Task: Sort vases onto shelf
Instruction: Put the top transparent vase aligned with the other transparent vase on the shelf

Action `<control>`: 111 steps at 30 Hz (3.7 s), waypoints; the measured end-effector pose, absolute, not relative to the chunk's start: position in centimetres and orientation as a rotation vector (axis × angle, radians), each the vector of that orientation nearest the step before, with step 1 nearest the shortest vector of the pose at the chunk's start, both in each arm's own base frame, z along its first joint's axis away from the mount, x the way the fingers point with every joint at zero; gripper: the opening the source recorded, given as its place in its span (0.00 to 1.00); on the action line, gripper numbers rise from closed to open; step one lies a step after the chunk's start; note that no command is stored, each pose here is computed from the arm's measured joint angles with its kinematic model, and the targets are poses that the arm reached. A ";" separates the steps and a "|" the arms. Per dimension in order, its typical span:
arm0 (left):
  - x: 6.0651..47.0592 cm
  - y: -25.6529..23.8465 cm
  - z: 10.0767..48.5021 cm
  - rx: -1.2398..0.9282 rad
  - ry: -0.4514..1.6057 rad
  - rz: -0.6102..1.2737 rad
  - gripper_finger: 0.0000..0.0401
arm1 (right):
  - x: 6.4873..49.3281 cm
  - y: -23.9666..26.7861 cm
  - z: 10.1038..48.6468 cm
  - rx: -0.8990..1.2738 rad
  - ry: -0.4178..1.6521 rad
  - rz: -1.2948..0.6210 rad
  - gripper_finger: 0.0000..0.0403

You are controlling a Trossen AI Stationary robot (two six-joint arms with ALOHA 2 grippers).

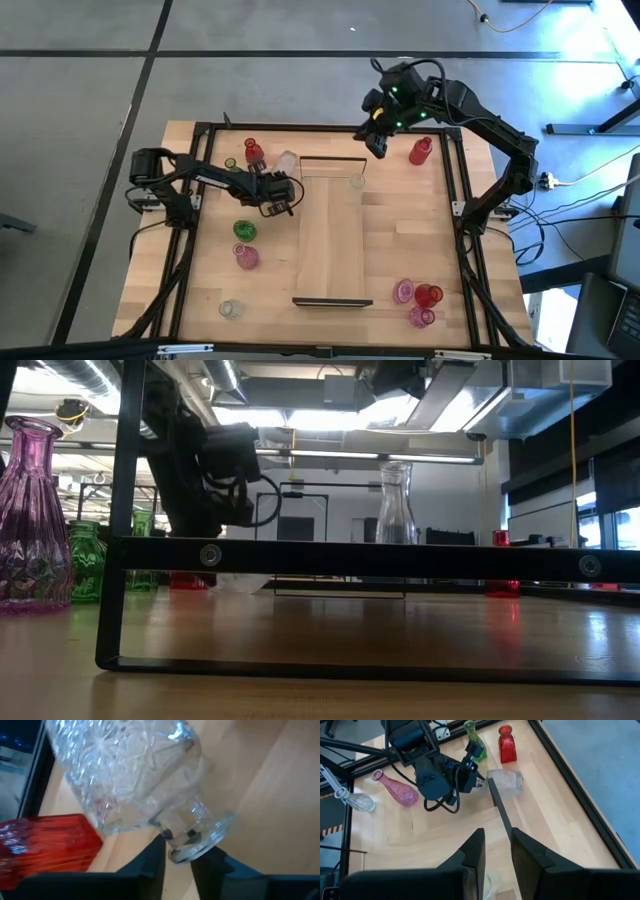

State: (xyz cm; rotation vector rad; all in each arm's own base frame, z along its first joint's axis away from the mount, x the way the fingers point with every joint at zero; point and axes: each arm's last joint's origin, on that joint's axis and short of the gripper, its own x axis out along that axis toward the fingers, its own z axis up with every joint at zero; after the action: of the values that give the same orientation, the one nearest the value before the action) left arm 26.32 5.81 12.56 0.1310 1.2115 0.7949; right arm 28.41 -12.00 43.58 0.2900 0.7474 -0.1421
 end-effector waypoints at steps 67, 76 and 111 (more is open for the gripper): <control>25.2 6.5 29.9 -1.623 0.885 -0.207 0.05 | 28.6 -11.9 43.8 0.258 0.711 -0.057 0.19; 28.5 8.8 25.1 -1.813 1.031 -0.213 0.05 | 28.6 -11.8 43.8 0.265 0.710 -0.039 0.19; 29.6 12.9 21.4 -1.901 0.947 -0.058 0.17 | 28.5 -11.7 43.6 0.233 0.737 -0.014 0.19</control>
State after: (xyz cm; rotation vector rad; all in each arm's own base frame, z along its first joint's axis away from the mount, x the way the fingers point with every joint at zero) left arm 29.65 12.87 21.43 -1.9010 0.9473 -0.0580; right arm 28.46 -11.72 43.59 0.2331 0.7374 -0.0140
